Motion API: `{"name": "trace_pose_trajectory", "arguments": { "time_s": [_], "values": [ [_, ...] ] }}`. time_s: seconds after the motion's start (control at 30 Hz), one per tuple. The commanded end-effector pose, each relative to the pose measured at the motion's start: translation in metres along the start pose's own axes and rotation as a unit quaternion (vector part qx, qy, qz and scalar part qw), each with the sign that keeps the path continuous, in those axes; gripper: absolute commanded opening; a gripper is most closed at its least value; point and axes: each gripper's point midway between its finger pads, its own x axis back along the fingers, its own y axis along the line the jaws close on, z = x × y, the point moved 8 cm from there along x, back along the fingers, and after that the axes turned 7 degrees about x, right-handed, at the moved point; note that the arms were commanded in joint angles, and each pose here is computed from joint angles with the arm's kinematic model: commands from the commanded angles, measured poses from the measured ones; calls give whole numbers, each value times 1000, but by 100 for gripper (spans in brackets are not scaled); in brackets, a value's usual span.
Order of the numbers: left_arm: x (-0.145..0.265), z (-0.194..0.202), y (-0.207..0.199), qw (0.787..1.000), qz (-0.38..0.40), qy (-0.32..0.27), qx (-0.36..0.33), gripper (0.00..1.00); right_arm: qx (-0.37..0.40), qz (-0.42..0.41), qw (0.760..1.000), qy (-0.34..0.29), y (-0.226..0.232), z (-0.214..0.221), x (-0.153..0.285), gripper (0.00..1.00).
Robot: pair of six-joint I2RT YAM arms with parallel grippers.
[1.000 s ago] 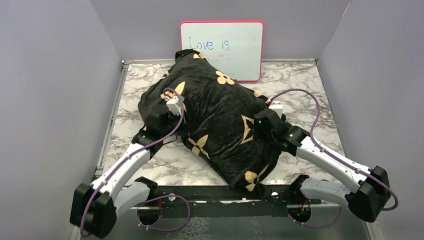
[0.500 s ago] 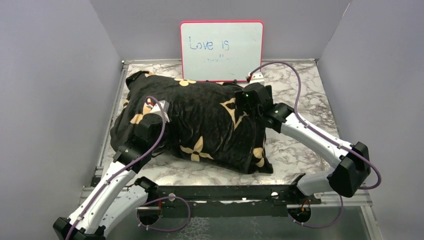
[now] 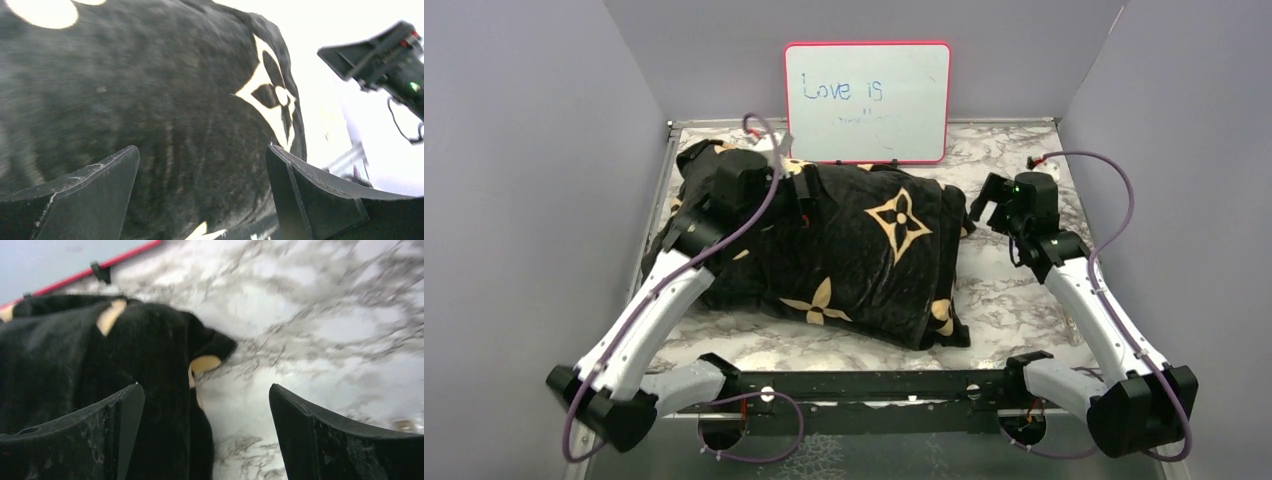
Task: Remove the pillowcase from the pillow
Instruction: Remove the pillow from the pillowcase.
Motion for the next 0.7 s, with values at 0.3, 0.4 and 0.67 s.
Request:
{"name": "trace_pose_trajectory", "arguments": {
  "time_s": [0.3, 0.4, 0.67],
  "values": [
    [-117, 26, -106, 981, 67, 109, -147, 99, -107, -145, 975, 128, 20, 54, 2, 100],
    [-134, 40, -122, 971, 87, 128, -181, 99, -118, -141, 974, 135, 17, 61, 8, 100],
    [-159, 101, -132, 945, 11, 169, -279, 89, -149, -3, 978, 145, -12, 97, 6, 92]
  ]
}}
